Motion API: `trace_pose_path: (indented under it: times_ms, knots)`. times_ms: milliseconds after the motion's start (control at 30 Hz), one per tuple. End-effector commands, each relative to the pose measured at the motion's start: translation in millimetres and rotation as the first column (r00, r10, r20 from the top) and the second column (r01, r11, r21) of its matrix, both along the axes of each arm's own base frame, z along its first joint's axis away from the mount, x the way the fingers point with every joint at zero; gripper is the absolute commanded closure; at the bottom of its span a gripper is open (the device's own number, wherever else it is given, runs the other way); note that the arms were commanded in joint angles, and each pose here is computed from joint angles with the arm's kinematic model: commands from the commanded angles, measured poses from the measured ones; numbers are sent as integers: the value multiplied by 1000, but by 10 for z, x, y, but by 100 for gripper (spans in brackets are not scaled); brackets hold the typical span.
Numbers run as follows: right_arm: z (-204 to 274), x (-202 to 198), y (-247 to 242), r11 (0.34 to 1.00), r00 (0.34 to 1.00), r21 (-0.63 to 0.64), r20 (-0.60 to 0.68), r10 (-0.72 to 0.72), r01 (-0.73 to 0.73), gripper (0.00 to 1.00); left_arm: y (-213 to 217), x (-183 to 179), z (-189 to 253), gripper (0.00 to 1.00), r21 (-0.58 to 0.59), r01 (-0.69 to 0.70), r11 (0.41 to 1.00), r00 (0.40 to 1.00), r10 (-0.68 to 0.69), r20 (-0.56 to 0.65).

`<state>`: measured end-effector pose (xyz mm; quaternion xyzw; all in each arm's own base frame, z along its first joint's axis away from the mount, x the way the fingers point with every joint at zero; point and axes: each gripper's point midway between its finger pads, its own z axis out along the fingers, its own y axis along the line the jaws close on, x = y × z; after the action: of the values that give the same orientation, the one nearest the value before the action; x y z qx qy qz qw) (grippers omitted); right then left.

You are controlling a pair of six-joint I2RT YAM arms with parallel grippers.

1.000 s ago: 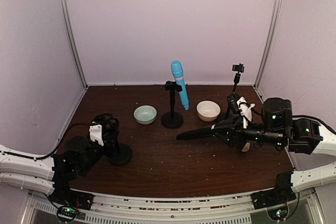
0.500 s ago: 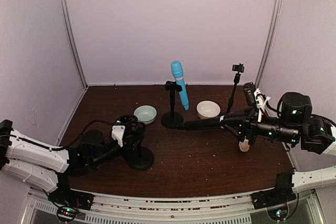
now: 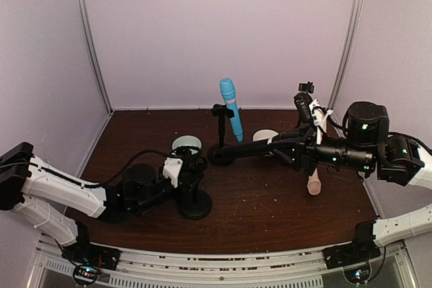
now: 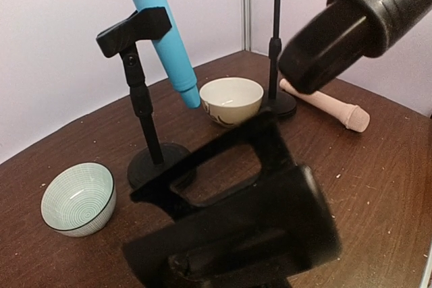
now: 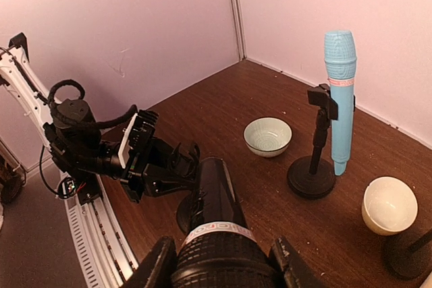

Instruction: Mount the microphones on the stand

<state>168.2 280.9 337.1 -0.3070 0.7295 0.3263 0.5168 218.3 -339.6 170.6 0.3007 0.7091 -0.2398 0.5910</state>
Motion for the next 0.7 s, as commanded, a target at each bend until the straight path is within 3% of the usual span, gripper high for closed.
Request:
trace_pose_path:
  times_ms: [0, 667]
  knots:
    - [249, -34, 114, 998, 997, 45, 72, 37, -40, 100, -97, 53, 375, 100, -115, -27, 993, 999, 31, 39]
    - [308, -159, 257, 993, 992, 57, 79, 101, -105, 100, -148, 64, 379, 100, -105, -25, 994, 999, 28, 29]
